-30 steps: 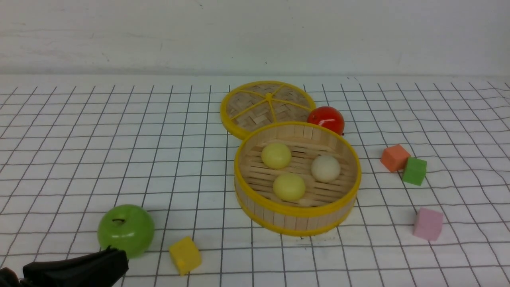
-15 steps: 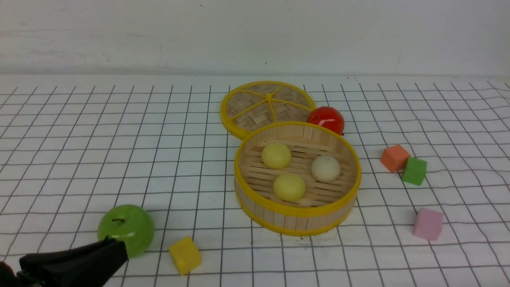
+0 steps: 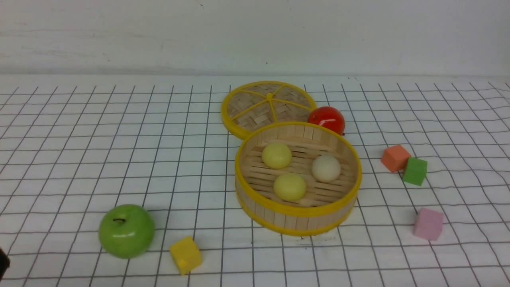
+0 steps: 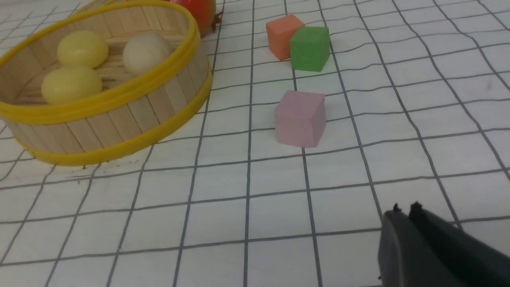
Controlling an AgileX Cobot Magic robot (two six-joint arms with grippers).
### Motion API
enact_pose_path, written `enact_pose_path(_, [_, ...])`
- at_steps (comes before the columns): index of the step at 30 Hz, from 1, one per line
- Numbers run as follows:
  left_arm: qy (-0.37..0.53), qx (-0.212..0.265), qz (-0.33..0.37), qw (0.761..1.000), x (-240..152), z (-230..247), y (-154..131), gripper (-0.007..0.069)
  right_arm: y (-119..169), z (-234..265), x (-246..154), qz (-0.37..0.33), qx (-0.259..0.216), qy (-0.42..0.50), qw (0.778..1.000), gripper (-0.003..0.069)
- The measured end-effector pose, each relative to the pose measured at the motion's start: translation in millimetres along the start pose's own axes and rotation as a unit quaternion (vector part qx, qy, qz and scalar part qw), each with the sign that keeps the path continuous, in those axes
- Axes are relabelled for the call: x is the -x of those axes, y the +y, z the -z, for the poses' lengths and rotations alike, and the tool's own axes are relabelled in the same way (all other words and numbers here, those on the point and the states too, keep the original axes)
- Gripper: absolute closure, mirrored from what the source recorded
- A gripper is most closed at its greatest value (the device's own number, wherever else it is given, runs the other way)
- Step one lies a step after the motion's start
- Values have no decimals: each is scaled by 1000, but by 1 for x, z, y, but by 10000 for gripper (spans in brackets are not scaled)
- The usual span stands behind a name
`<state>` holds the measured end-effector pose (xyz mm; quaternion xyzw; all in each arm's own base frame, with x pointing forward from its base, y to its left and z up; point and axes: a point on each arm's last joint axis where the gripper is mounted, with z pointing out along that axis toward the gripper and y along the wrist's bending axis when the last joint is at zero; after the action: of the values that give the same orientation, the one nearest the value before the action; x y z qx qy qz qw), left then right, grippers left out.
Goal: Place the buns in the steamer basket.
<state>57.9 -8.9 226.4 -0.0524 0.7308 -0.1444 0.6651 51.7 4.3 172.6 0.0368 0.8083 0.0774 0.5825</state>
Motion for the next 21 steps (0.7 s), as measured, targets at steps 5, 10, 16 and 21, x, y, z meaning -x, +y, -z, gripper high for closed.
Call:
enact_pose_path(5, [104, 41, 11, 994, -53, 1, 16, 638, 0, 0, 0, 0, 0, -1, 1000, 627])
enact_pose_path(10, [112, 40, 14, 993, -55, 2, 16, 638, 0, 0, 0, -1, 0, -1, 1000, 627])
enact_pose_path(16, [112, 40, 14, 993, -55, 2, 16, 638, 0, 0, 0, -1, 0, -1, 1000, 622])
enact_pose_path(21, [112, 40, 14, 993, -55, 2, 16, 638, 0, 0, 0, -2, 0, -1, 1000, 613])
